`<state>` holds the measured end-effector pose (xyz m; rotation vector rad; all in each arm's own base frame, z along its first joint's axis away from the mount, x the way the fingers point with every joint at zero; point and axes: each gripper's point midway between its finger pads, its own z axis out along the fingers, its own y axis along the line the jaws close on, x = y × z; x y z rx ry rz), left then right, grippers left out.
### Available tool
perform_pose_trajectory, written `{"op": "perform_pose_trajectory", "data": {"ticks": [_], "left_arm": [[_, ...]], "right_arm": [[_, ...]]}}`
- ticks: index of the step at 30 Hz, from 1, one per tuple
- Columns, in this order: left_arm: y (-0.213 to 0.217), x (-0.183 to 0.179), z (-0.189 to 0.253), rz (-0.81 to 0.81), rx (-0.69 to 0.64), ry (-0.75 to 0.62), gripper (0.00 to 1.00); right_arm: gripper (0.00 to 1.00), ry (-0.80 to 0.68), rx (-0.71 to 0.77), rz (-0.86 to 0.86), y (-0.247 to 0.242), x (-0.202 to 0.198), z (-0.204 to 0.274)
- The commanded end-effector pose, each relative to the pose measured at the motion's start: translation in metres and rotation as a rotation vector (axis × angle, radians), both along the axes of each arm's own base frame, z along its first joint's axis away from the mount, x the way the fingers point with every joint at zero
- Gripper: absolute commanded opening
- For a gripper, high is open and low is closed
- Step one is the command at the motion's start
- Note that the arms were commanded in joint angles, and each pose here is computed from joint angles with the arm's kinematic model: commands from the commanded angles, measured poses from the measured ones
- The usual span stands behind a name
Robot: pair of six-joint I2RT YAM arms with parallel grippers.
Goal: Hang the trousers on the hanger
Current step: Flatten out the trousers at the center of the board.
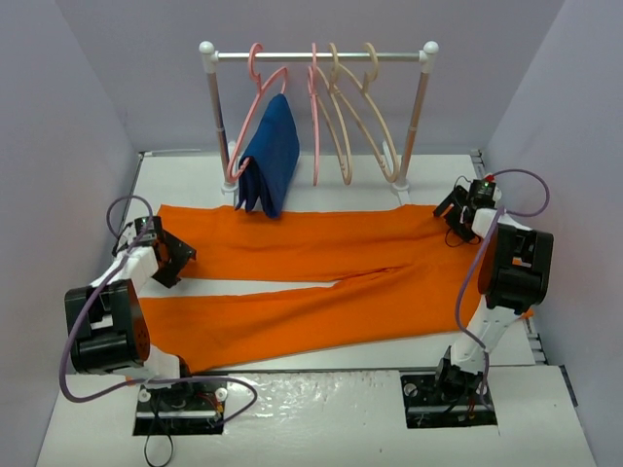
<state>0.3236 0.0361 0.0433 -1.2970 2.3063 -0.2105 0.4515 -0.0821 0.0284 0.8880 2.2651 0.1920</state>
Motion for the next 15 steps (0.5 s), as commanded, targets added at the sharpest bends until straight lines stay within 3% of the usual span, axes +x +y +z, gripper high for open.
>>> {"op": "perform_pose_trajectory", "data": {"ticks": [1,3,8,15], "left_arm": [[0.03,0.053,0.076,-0.081,0.17,-0.14,0.67],[0.037,0.075,0.091,-0.128,0.213,-0.147,0.69],[0.039,0.125,0.08,-0.241,0.254,-0.081,0.7],[0.027,0.169,0.034,-0.308,0.225,-0.019,0.7]], "right_arm": [[0.73,-0.138,-0.056,0.074,0.015,-0.008,0.071],[0.73,-0.187,-0.069,0.08,0.02,-0.018,0.094],[0.73,-0.249,-0.079,0.093,0.031,-0.043,0.119],[0.74,-0.224,-0.057,0.082,0.037,-0.06,0.106]]}}
